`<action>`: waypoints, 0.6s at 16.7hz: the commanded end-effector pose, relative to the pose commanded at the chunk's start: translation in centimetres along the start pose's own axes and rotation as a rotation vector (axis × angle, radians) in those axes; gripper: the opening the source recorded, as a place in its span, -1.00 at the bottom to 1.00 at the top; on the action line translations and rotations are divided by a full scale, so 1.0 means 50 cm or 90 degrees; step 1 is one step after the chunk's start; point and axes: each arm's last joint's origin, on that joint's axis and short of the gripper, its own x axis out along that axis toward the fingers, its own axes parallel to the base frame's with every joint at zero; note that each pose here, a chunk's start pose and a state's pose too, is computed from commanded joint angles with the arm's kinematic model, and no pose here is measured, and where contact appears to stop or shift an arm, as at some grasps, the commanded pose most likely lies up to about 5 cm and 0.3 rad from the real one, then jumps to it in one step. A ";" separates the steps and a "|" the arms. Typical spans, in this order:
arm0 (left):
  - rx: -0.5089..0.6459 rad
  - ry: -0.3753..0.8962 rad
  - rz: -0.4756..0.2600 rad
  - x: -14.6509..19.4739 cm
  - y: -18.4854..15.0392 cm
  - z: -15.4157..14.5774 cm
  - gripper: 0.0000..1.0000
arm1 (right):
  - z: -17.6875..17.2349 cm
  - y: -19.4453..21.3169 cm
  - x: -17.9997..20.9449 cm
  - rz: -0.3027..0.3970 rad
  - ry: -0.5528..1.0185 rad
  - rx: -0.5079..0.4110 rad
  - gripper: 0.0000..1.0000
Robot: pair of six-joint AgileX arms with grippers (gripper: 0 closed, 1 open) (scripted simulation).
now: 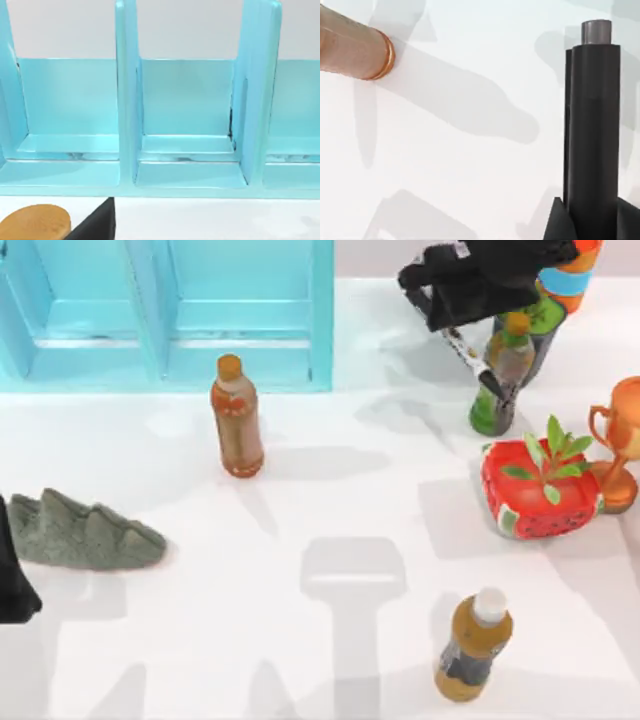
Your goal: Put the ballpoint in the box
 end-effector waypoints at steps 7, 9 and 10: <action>0.000 0.000 0.000 0.000 0.000 0.000 1.00 | -0.299 -0.364 -0.154 -0.136 -0.196 0.640 -1.00; 0.000 0.000 0.000 0.000 0.000 0.000 1.00 | -0.408 -0.406 -0.175 -0.162 -0.265 0.798 -1.00; 0.000 0.000 0.000 0.000 0.000 0.000 1.00 | -0.460 -0.418 -0.181 -0.174 -0.301 0.868 -1.00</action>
